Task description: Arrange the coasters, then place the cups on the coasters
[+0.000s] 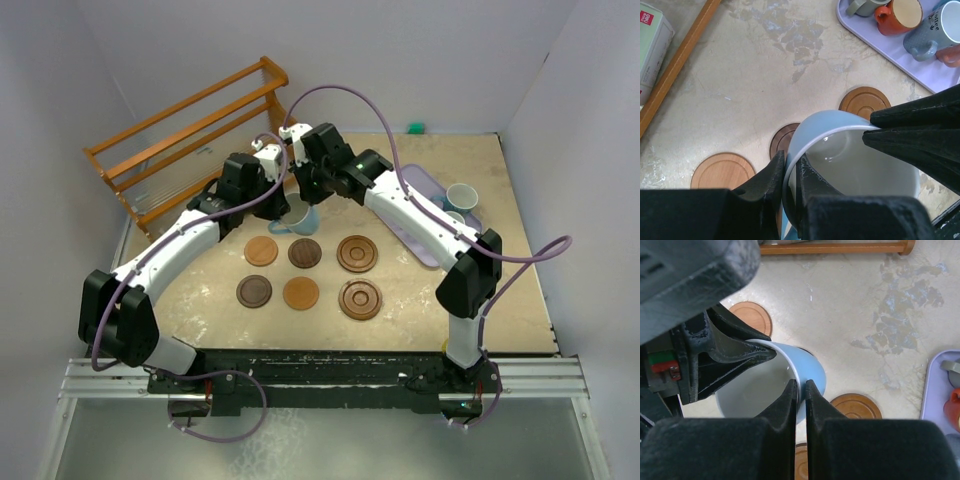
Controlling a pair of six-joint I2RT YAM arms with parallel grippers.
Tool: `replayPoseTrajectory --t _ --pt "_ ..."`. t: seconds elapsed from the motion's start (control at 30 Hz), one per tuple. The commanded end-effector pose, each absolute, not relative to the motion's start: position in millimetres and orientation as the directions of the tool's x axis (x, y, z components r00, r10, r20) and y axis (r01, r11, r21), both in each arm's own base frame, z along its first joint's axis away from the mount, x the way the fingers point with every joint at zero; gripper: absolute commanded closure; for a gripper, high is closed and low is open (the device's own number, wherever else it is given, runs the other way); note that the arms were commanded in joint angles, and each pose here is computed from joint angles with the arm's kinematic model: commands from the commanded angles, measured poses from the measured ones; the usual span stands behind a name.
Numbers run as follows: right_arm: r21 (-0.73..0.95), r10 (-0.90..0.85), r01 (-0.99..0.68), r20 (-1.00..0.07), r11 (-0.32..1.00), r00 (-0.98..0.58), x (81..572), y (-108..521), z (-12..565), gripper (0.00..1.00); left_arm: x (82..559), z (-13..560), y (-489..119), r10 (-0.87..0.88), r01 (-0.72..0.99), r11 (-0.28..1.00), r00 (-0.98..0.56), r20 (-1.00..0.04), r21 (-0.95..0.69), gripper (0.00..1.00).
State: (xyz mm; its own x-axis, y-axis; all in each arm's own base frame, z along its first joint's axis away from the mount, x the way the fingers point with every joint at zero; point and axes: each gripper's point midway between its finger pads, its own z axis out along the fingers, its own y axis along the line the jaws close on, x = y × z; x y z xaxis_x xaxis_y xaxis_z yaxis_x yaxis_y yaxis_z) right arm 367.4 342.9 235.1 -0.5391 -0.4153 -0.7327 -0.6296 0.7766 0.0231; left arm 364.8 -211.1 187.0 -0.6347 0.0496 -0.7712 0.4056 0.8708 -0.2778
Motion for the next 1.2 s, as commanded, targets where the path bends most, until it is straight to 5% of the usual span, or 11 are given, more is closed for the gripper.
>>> replayPoseTrajectory --t 0.0,0.17,0.33,0.8,1.17 --pt "0.035 -0.348 -0.664 -0.830 0.747 -0.436 363.3 342.6 294.3 0.94 375.8 214.4 -190.3 -0.006 0.352 0.902 -0.568 -0.823 -0.249 0.97" --pt "0.004 -0.362 -0.672 -0.841 0.740 -0.403 362.8 331.3 299.6 0.70 376.2 208.7 -168.4 0.013 0.293 0.937 -0.570 -0.822 -0.188 0.97" --pt "-0.022 -0.378 -0.696 -0.852 0.718 -0.363 357.1 321.2 307.7 0.58 374.6 201.6 -148.0 0.053 0.251 0.961 -0.585 -0.809 -0.118 0.97" --pt "-0.025 -0.370 -0.678 -0.852 0.735 -0.370 363.5 234.2 299.6 0.40 363.1 152.1 -117.5 0.095 0.184 0.982 -0.690 -0.718 -0.046 0.97" --pt "-0.102 -0.412 -0.645 -0.841 0.757 -0.351 350.6 194.5 290.3 0.38 372.5 136.8 -107.5 0.056 0.132 0.989 -0.727 -0.684 -0.059 0.97"
